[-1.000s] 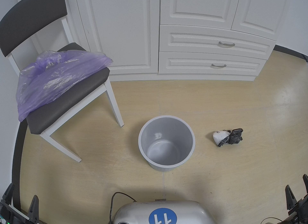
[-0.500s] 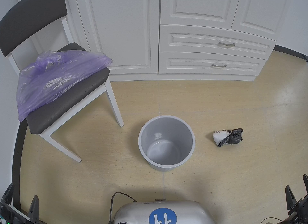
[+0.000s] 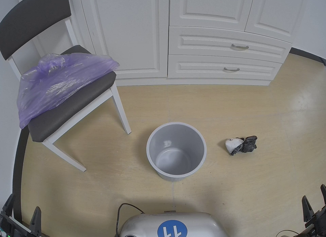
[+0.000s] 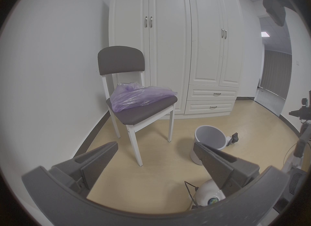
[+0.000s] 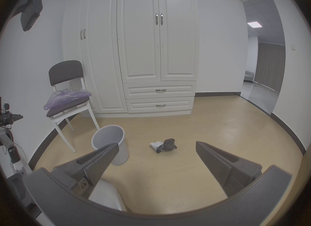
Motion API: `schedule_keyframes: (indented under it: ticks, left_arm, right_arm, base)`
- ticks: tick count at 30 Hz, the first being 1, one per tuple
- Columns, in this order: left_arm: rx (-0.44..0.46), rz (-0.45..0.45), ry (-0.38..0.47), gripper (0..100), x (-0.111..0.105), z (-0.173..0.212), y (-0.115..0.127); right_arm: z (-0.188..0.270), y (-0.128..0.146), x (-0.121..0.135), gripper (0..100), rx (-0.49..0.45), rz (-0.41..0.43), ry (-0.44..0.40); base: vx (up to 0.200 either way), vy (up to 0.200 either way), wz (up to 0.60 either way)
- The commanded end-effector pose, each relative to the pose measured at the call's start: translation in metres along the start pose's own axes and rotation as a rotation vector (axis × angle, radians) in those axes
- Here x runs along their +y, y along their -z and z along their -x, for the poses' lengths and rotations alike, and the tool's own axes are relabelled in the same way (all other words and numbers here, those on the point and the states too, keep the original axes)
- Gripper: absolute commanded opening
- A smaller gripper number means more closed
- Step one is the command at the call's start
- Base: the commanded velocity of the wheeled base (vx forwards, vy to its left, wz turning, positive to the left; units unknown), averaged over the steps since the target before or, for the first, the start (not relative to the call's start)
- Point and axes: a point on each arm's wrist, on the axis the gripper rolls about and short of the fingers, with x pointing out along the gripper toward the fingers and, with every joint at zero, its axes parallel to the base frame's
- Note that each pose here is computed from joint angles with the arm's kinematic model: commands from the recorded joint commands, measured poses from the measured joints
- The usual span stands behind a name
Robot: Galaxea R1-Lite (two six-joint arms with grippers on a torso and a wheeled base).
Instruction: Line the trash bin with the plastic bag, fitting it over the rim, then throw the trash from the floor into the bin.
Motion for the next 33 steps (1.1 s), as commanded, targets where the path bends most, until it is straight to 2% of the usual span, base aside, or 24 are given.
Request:
schedule_keyframes:
  ticks: [1,33]
  left_arm:
    - [-0.002,-0.001,-0.001,100,0.0000,0.0001,0.0044]
    - [-0.002,0.001,-0.002,100,0.0000,0.0001,0.0044]
  right_arm:
    - [0.0000,0.0053,0.0000,100,0.002,0.000,0.001]
    - [0.0000,0.0052,0.0000,100,0.000,0.001,0.000]
  base:
    - [0.000,0.000,0.00]
    - [0.000,0.000,0.00]
